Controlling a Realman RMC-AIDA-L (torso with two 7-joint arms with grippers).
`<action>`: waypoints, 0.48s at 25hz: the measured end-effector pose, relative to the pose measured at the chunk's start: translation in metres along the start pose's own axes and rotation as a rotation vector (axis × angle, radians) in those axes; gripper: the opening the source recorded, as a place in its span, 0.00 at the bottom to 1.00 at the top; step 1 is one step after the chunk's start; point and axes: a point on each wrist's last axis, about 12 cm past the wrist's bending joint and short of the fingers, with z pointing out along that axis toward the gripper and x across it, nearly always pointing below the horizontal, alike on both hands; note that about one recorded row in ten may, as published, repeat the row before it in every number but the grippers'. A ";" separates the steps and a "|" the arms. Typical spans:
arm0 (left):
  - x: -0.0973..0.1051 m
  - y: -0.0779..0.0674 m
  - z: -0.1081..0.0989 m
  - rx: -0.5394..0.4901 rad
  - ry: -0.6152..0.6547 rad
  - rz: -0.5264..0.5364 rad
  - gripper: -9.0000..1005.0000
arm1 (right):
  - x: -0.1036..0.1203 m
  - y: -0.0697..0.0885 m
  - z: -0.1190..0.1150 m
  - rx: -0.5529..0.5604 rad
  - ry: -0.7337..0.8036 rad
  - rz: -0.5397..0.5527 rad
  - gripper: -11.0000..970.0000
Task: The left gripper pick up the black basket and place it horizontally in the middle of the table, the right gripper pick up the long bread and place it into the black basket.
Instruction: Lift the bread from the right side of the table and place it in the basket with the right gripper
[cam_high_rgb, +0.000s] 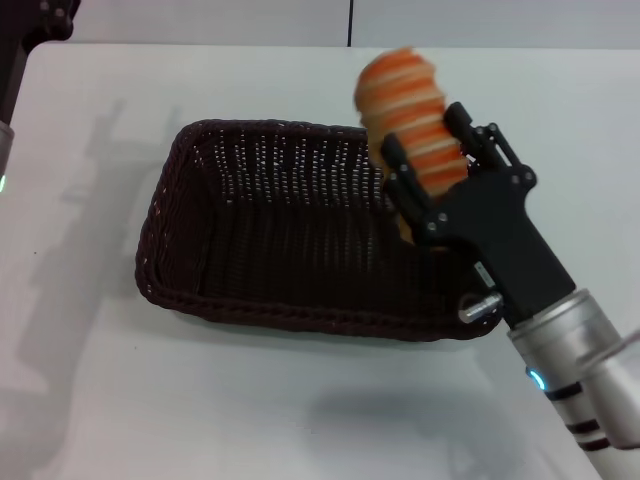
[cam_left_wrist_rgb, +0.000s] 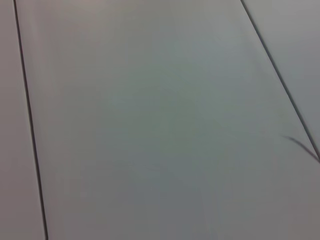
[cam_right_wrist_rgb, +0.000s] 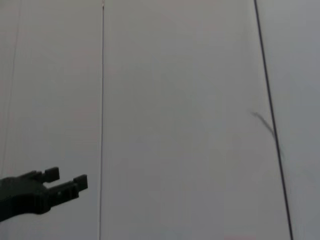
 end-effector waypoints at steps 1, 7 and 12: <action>0.000 0.000 0.000 0.000 0.000 0.000 0.79 | 0.000 0.000 0.000 0.000 0.000 0.000 0.52; 0.001 0.003 -0.003 -0.013 0.008 0.001 0.79 | -0.004 0.002 0.001 0.007 -0.021 0.012 0.70; 0.004 0.012 -0.009 -0.051 0.025 0.006 0.79 | -0.013 -0.008 -0.021 0.128 -0.099 0.014 0.81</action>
